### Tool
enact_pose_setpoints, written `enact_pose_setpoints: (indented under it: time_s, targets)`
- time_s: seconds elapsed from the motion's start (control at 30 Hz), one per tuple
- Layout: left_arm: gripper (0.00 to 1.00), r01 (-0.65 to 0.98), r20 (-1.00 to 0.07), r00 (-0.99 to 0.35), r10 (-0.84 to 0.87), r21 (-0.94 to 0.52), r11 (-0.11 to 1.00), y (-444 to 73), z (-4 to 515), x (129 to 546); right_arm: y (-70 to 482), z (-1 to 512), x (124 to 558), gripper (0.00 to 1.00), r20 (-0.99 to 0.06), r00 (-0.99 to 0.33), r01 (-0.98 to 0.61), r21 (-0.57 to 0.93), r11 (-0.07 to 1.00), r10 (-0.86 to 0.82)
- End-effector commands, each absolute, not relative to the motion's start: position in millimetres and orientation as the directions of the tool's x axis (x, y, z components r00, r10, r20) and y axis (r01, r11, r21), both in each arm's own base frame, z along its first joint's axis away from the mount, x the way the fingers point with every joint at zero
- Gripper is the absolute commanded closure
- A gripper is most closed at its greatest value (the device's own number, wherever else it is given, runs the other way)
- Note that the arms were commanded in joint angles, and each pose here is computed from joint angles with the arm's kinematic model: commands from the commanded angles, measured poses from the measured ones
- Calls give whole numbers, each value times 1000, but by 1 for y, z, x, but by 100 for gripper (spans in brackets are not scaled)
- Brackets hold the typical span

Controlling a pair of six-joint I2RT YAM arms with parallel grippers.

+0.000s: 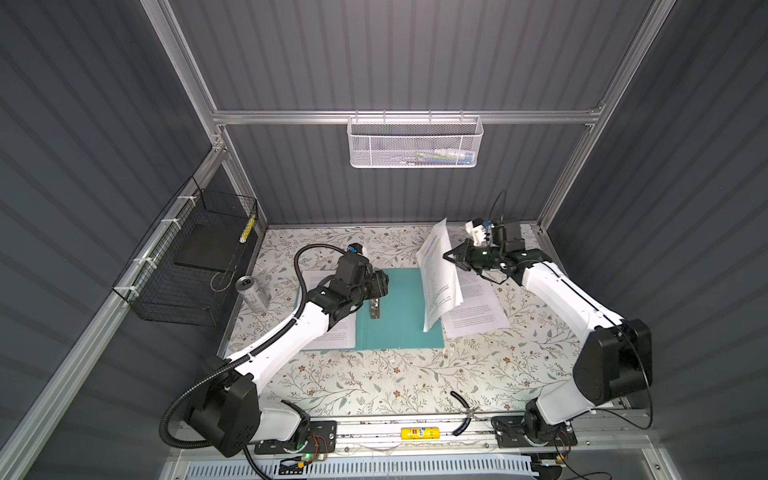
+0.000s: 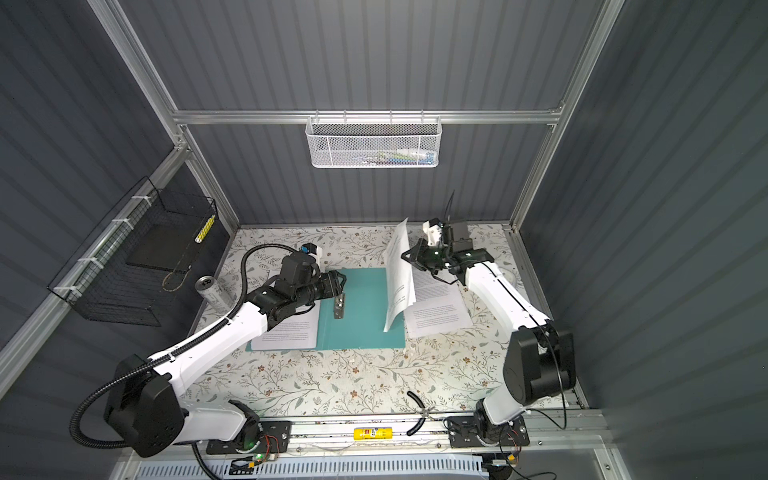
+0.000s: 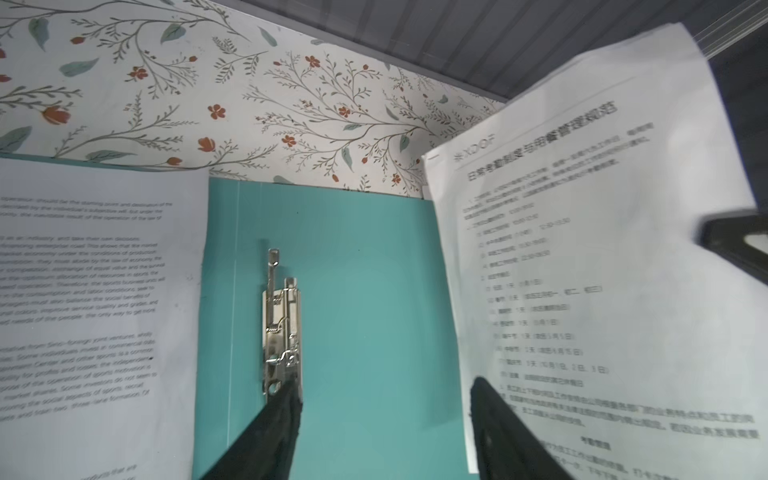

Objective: Put the files into the folder
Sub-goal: 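Grasp the XDOF sheet edge with the right gripper and lift it toward the folder, then lay the XDOF sheet onto the clip with right gripper while left holds lever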

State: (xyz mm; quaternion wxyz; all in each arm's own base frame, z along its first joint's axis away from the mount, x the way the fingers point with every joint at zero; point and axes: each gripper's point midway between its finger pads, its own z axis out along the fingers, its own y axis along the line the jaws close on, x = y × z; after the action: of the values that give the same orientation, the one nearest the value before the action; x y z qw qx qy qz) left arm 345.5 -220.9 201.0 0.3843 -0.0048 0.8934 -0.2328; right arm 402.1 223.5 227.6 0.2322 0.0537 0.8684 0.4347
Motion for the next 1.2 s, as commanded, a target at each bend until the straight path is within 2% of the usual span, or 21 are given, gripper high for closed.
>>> enact_pose_setpoints:
  time_s: [0.0,0.07,0.17,0.37,0.47,0.8,1.17]
  targets:
    - [33,153,-707,-683,-183,-384,910,-210,202,343,241,233,411,100,-350,-883,-113,806,581,313]
    - [31,157,-707,-684,-177,-380,912,-211,199,344,238,214,416,100,-344,-877,-80,793,604,335]
    - [28,160,-701,-696,-156,-363,918,-213,189,346,231,167,421,100,-283,-889,-1,788,616,360]
    - [27,166,-679,-724,-119,-339,926,-217,171,349,234,80,416,100,-166,-933,95,743,663,320]
    - [27,163,-670,-733,-119,-342,926,-217,164,347,229,54,409,100,-137,-935,132,721,680,327]
    - [28,144,-649,-750,-128,-349,926,-217,155,346,232,40,405,100,-56,-919,217,754,620,391]
    - [28,137,-637,-761,-120,-339,931,-216,151,344,235,42,401,100,-57,-893,252,759,600,447]
